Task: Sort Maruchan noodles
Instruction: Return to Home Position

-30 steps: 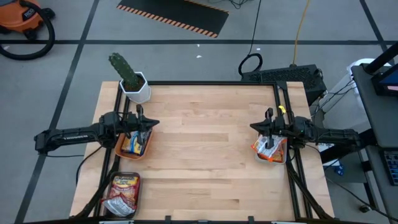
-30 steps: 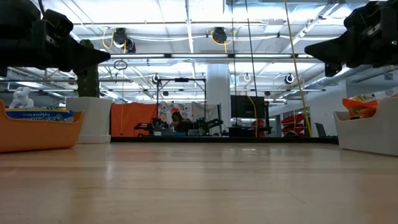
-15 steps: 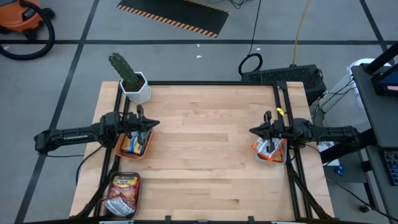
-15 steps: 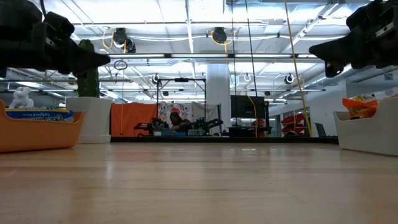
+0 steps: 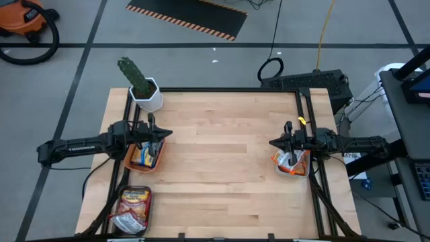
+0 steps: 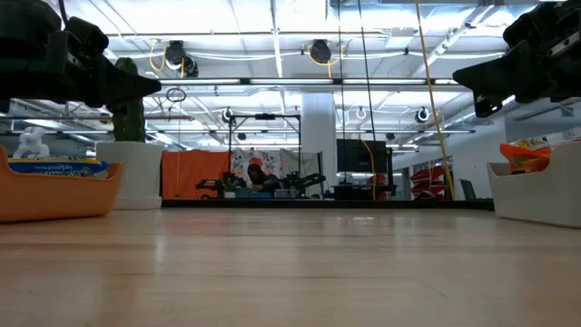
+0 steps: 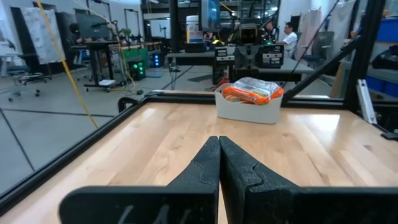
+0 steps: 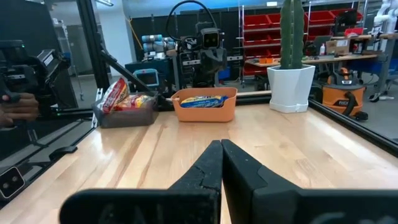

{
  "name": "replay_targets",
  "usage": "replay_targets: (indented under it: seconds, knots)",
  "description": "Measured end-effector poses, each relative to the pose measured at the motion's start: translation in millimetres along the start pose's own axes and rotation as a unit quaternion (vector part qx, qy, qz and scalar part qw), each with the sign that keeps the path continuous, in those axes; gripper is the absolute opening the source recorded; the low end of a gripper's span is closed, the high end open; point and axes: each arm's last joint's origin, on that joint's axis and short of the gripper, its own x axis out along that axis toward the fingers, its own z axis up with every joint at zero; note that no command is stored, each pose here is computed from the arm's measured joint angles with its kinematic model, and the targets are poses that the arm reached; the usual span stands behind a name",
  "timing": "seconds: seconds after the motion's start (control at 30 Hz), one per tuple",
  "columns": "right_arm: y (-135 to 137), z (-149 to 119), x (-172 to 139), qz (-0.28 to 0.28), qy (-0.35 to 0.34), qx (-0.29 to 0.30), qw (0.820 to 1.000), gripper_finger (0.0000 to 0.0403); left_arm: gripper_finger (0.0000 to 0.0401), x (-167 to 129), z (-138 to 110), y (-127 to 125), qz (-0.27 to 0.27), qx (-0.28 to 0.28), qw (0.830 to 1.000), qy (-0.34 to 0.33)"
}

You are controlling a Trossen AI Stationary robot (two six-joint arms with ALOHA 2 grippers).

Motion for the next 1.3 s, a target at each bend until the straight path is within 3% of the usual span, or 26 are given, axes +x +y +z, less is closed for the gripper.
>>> replay_targets:
  seconds: [0.17,0.53,0.67,0.93,1.3]
  knots:
    - [0,0,0,0.0,0.0,0.0,1.0,0.0,0.0001,0,2,-3,-0.054,0.011,0.998,-0.014]
    - [0,0,0,0.0,0.0,0.0,1.0,0.0,0.0001,-1,4,-10,-0.088,0.005,0.996,-0.021]
    - [0,0,0,0.0,0.0,0.0,1.0,0.0,0.0001,-2,0,-11,-0.064,-0.014,0.998,0.002]
    - [0,0,0,0.0,0.0,0.0,1.0,0.0,0.0001,-4,-2,-16,-0.024,-0.001,1.0,0.013]
    - [0,0,0,0.0,0.0,0.0,1.0,0.0,0.0,-9,0,-22,-0.035,0.012,0.999,-0.002]
